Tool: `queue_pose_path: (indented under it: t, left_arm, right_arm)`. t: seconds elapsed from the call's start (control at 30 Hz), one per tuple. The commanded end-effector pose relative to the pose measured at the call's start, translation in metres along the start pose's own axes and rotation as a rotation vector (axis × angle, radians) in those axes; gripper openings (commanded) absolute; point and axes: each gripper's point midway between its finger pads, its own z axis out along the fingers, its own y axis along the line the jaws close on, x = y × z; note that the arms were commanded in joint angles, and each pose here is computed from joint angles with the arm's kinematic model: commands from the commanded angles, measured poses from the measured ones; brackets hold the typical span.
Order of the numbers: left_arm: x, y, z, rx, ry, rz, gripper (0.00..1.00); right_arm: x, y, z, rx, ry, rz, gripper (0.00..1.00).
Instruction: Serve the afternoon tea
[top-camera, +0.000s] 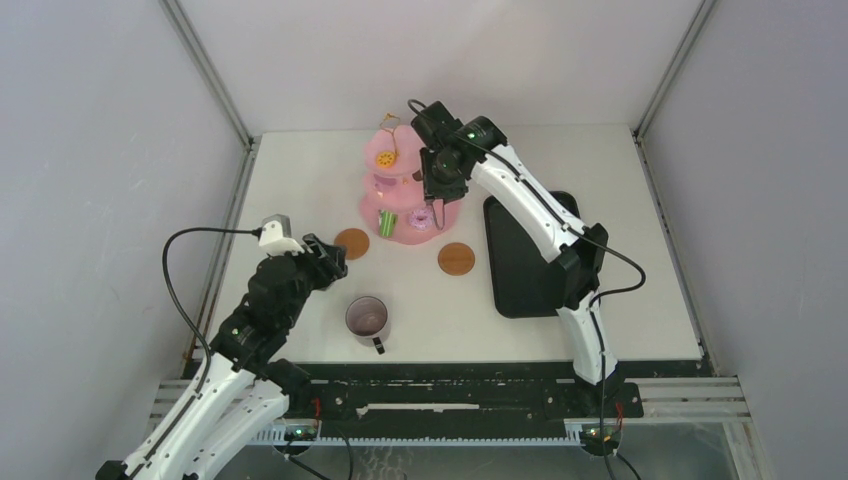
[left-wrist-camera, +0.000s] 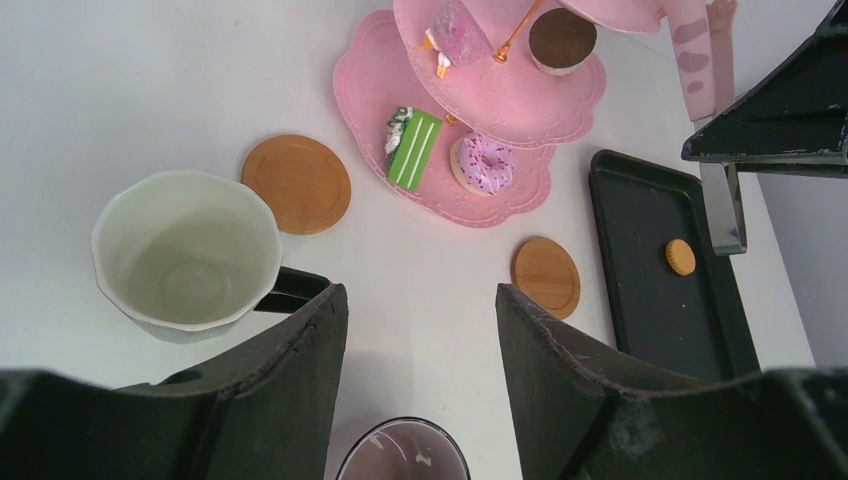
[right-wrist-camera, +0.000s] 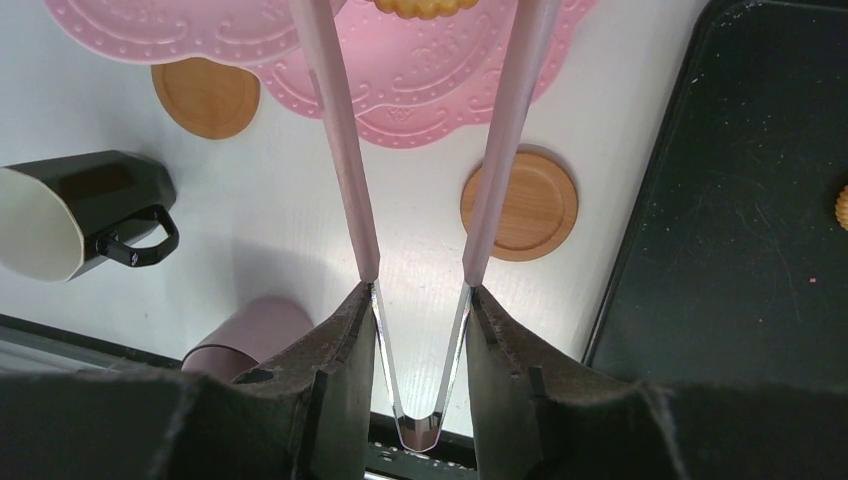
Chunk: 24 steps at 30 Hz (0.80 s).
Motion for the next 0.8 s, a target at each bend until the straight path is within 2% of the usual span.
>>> queue_pose_path:
  t: [0.0,0.3,0.77]
  left_arm:
    - [-0.007,-0.007,-0.001,0.028,-0.016,-0.029,0.61]
    - [-0.008,-0.007,-0.001,0.028,-0.018,-0.025,0.61]
    - [-0.008,-0.009,0.0,0.028,-0.013,-0.026,0.61]
  right_arm:
    - [-0.025,0.012,-0.045,-0.06,-0.146,0.007,0.22]
    - [-0.033,0.007,-0.062,-0.02,-0.221,0.002,0.21]
    - [-0.035,0.014,-0.064,-0.034,-0.241,-0.029,0.22]
